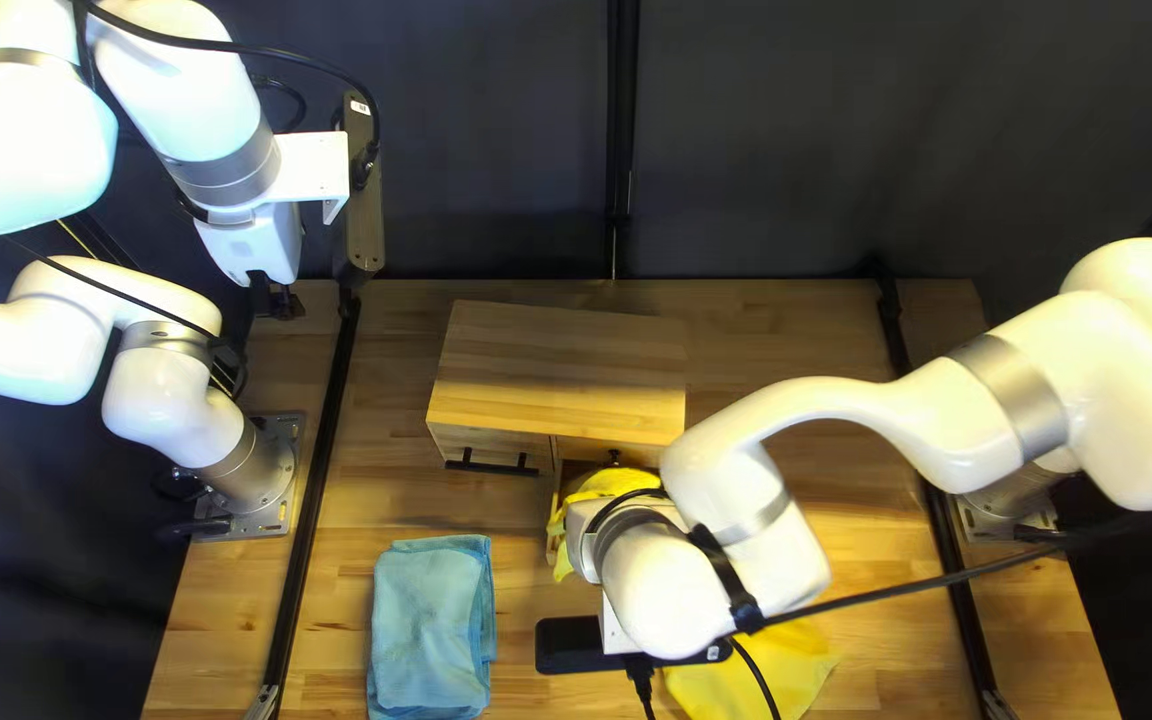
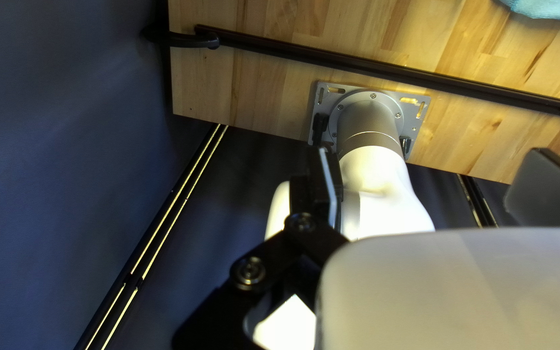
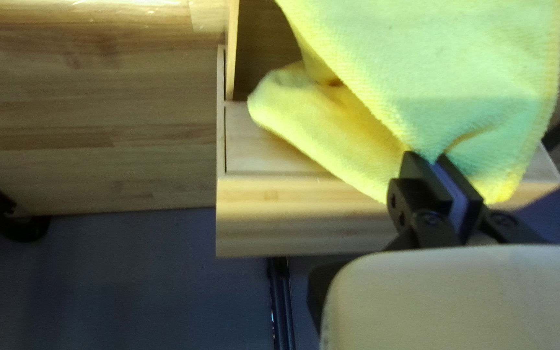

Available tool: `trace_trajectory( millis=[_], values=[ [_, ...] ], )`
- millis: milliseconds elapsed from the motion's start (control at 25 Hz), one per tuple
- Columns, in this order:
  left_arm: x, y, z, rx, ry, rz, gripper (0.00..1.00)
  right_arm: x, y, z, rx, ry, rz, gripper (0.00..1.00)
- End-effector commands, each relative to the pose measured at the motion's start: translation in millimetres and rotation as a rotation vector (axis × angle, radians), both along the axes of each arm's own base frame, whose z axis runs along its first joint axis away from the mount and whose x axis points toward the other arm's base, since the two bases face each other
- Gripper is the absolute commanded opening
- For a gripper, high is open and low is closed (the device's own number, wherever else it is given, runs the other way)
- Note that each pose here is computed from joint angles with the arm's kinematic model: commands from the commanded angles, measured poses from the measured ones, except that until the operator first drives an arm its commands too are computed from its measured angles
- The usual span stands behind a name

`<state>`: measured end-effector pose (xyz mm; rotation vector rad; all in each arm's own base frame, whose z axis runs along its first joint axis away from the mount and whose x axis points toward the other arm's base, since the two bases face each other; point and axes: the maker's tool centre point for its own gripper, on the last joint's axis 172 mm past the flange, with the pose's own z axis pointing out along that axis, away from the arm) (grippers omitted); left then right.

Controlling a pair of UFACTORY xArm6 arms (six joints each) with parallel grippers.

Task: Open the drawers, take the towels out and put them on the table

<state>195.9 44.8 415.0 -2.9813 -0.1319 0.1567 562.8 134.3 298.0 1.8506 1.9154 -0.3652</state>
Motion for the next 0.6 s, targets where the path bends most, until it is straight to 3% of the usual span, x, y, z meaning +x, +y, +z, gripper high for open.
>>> trace_trajectory(
  millis=[40, 320, 600],
  values=[
    [0, 0, 0, 0.0, 0.0, 0.0, 1.0, -7, 19, 34, 0.005, 0.008, -0.012, 0.0],
    [0, 0, 0, 0.0, 0.0, 0.0, 1.0, -12, 51, 79, -0.013, 0.01, -0.034, 0.0],
    [0, 0, 0, 0.0, 0.0, 0.0, 1.0, -12, 51, 80, -0.013, 0.01, -0.035, 0.0]
  ],
)
